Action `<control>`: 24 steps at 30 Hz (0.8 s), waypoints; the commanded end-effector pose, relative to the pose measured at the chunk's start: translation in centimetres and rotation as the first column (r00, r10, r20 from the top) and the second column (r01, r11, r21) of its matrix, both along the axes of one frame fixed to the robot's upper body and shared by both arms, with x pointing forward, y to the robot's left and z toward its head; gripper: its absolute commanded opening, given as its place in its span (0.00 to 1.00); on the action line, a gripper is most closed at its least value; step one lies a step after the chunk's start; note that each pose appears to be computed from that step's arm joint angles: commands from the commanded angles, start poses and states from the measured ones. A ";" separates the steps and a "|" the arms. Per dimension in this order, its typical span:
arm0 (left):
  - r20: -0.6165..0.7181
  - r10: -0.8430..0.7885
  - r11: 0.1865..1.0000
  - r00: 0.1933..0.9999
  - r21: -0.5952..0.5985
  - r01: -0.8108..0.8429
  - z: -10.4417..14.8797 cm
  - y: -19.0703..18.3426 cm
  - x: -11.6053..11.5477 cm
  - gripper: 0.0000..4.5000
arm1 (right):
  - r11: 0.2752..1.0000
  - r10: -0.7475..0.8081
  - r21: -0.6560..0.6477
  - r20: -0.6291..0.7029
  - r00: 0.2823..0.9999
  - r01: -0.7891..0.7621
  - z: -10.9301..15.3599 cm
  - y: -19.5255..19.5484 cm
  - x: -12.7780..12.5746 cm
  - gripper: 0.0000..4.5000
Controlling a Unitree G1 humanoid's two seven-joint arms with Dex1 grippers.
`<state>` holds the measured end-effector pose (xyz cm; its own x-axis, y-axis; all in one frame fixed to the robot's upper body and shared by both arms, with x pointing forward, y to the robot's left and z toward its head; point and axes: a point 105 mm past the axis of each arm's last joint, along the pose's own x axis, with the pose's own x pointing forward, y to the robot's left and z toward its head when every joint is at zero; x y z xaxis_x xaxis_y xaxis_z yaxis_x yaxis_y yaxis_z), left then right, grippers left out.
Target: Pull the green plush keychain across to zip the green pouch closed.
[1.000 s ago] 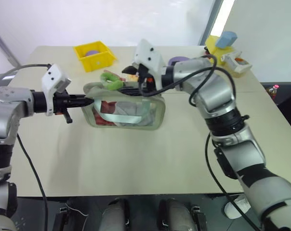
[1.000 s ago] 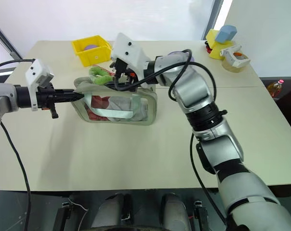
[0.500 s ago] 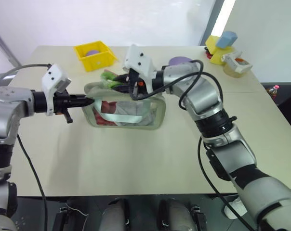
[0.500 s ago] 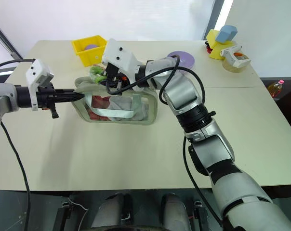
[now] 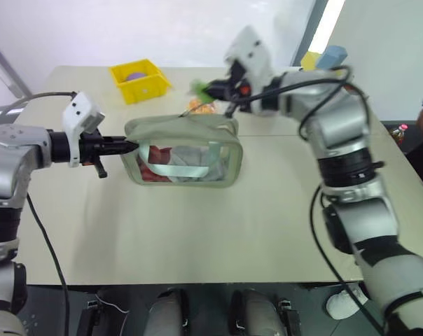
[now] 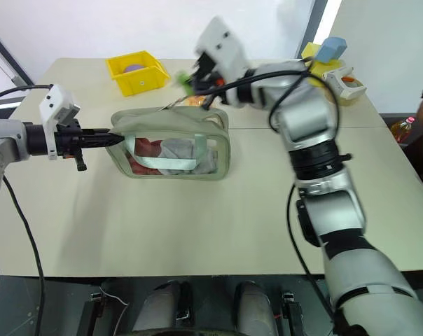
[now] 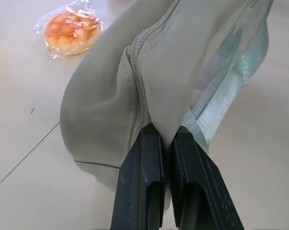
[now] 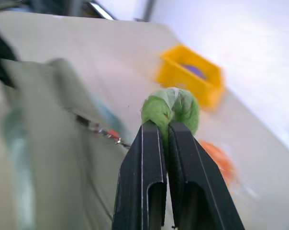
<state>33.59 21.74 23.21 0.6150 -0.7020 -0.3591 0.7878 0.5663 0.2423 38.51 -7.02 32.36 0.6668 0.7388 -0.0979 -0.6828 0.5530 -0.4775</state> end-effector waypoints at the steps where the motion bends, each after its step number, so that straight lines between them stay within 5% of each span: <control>1: 0.036 0.016 1.000 0.999 0.003 -0.016 0.8 0.6 -0.3 0.00 | 0.996 -0.093 0.003 0.113 0.989 0.093 2.3 -2.1 -0.7 0.02; 10: 0.024 0.010 1.000 1.000 -0.001 -0.010 0.5 0.2 -0.1 0.00 | 0.881 -0.307 -0.266 0.306 0.901 0.390 -2.2 -7.4 1.3 0.02; 19: 0.019 0.007 1.000 1.000 0.005 -0.008 0.2 0.2 -0.3 0.00 | 0.950 -0.282 -0.176 -0.126 0.951 0.258 -14.3 -3.4 -0.1 0.02; 24: 0.021 0.007 1.000 1.000 0.008 -0.007 0.3 0.1 -0.4 0.00 | 0.960 -0.233 -0.208 -0.233 0.944 0.186 -18.6 -1.5 -1.5 0.02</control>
